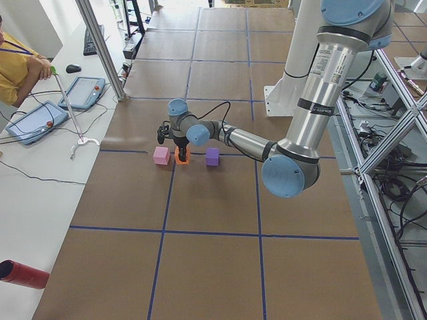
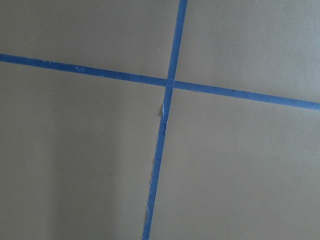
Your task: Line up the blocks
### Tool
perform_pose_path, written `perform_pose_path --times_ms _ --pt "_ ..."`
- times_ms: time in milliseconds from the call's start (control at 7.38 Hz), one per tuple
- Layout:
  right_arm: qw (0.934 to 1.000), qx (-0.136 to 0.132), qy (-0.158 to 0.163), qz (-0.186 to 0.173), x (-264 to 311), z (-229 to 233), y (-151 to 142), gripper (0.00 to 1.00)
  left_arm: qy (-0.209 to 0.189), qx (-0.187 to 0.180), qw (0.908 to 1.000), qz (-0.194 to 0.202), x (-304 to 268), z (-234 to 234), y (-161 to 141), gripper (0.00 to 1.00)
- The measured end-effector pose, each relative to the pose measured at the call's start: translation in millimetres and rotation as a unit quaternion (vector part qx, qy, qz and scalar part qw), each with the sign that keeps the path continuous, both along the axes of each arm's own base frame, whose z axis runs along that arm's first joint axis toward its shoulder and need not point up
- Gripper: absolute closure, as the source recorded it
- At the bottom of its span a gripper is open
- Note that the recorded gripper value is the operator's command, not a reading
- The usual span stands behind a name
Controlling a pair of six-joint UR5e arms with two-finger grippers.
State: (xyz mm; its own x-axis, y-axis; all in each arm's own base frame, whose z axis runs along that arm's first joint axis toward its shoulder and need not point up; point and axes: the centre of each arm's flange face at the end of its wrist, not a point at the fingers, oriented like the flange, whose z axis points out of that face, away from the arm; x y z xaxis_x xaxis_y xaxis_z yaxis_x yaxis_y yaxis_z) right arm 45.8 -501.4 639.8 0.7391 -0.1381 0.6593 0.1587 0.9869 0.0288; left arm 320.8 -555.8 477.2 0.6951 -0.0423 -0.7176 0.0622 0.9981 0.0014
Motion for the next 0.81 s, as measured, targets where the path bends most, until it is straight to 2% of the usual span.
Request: perform_pose_path --times_ms 407,678,814 --pt "1.0 0.0 0.0 0.0 -0.3 0.0 0.0 0.0 0.003 0.005 1.0 -0.004 -7.6 -3.3 1.1 0.01" --pt "1.0 0.0 0.0 -0.001 -0.3 0.0 0.0 0.0 0.01 0.026 0.9988 -0.04 -64.3 -18.8 -15.5 0.01" --pt "1.0 0.0 0.0 0.0 -0.3 0.0 0.0 0.0 0.002 0.049 0.9978 -0.046 -109.7 -10.4 -18.8 0.01"
